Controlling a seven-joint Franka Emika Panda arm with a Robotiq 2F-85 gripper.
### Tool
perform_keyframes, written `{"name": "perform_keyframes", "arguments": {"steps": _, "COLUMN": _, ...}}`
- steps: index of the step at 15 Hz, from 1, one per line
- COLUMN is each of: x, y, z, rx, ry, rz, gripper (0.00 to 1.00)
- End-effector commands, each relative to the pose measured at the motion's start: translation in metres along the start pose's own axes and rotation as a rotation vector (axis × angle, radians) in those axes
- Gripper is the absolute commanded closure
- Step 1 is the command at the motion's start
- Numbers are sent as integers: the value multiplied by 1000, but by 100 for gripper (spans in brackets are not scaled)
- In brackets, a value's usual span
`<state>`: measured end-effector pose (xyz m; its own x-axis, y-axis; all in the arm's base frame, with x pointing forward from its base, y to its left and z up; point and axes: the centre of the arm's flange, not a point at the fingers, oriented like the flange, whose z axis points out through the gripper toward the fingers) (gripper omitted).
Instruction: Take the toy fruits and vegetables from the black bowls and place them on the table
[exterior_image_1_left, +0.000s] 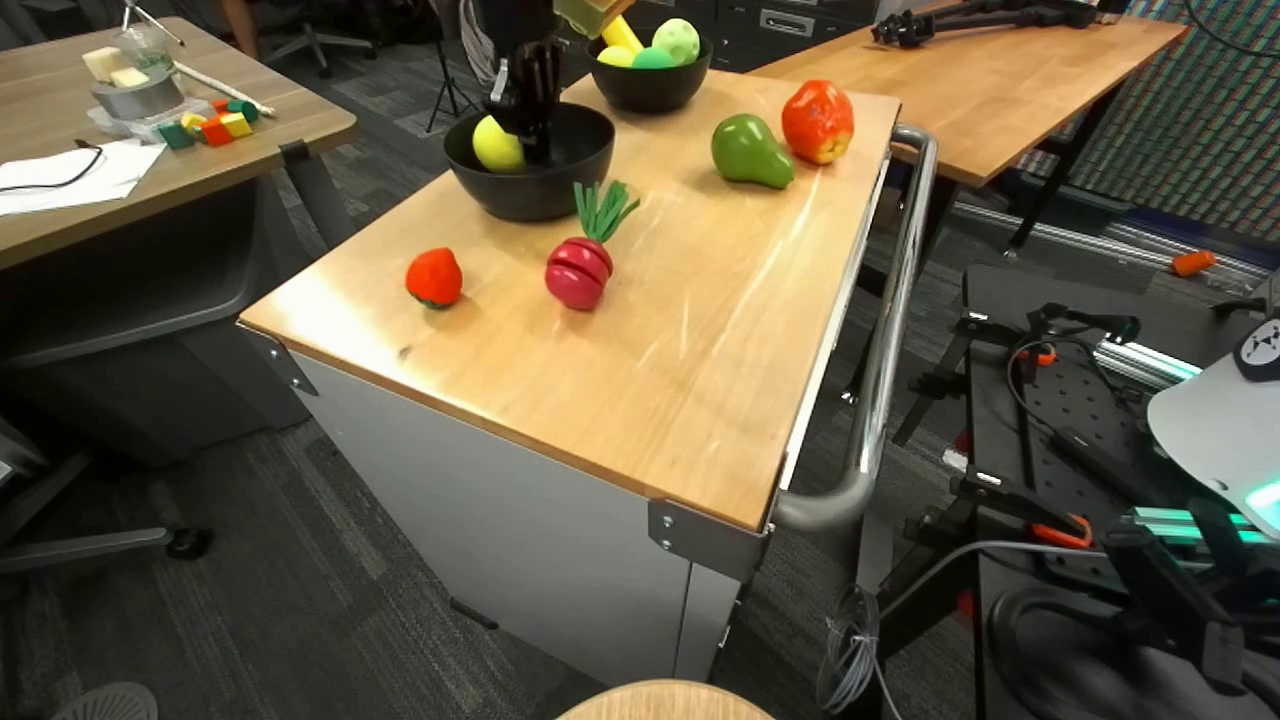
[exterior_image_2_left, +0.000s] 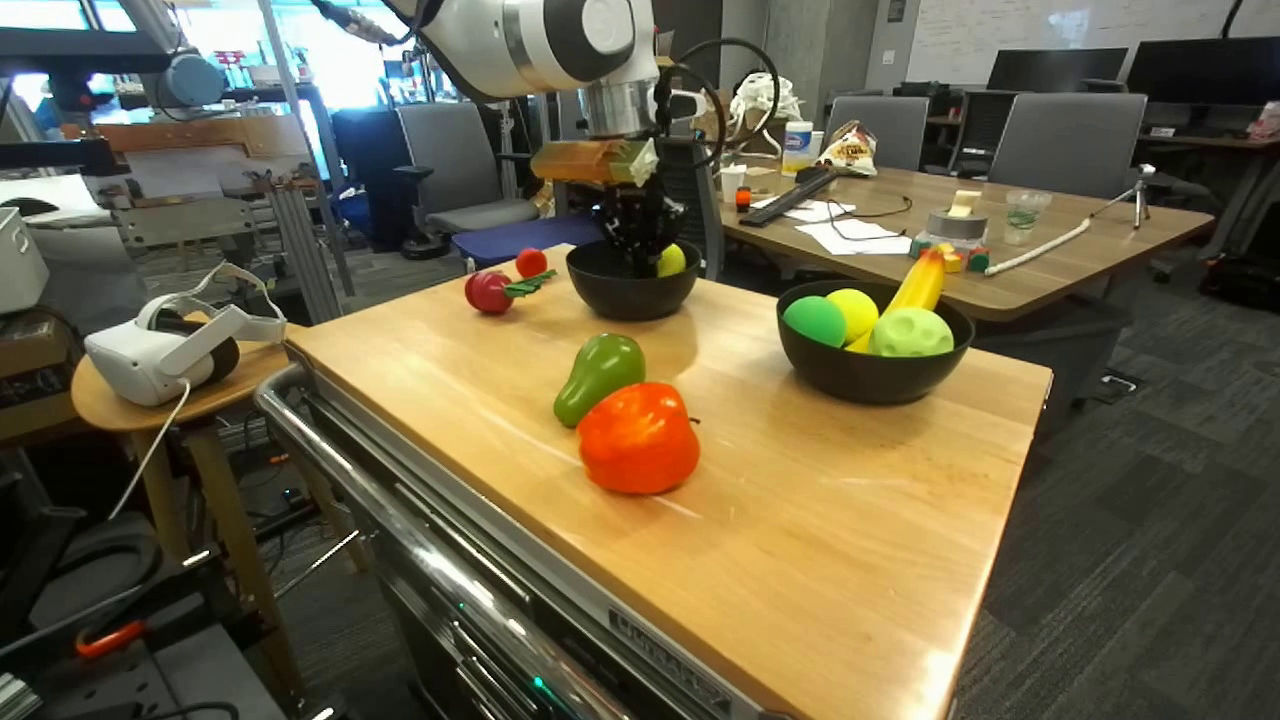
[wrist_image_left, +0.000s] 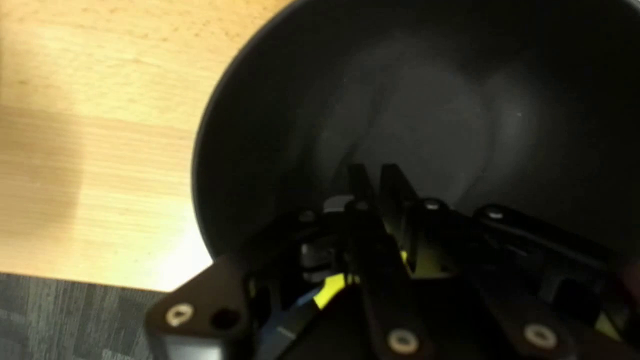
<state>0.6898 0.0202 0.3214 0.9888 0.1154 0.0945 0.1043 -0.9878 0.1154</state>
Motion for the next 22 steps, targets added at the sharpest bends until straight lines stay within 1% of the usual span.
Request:
{"name": "perform_keyframes", "arguments": {"steps": 1, "x": 7, "y": 5, "z": -42, "rx": -25, "ry": 62, "rz": -49, "gripper": 66}}
{"name": "perform_keyframes", "arguments": {"steps": 2, "x": 8, "y": 6, "z": -47, "rx": -28, "ry": 72, "rz": -48, "gripper": 66}}
{"name": "perform_keyframes", "arguments": {"steps": 3, "x": 9, "y": 6, "z": -50, "rx": -27, "ry": 83, "rz": -48, "gripper": 60}}
{"name": "perform_keyframes", "arguments": {"steps": 9, "x": 10, "y": 2, "z": -43, "rx": -11, "ry": 74, "rz": -50, "gripper": 14}}
{"name": "perform_keyframes", "arguments": {"steps": 11, "x": 9, "y": 2, "z": -38, "rx": -9, "ry": 66, "rz": -47, "gripper": 0}}
{"name": "perform_keyframes", "arguments": {"steps": 15, "x": 5, "y": 1, "z": -26, "rx": 0, "ry": 27, "rz": -35, "gripper": 0}}
{"name": "perform_keyframes", "arguments": {"steps": 19, "x": 5, "y": -3, "z": -13, "rx": 13, "ry": 31, "rz": -30, "gripper": 0}}
{"name": "perform_keyframes", "arguments": {"steps": 22, "x": 3, "y": -6, "z": -5, "rx": 12, "ry": 6, "rz": -30, "gripper": 0}}
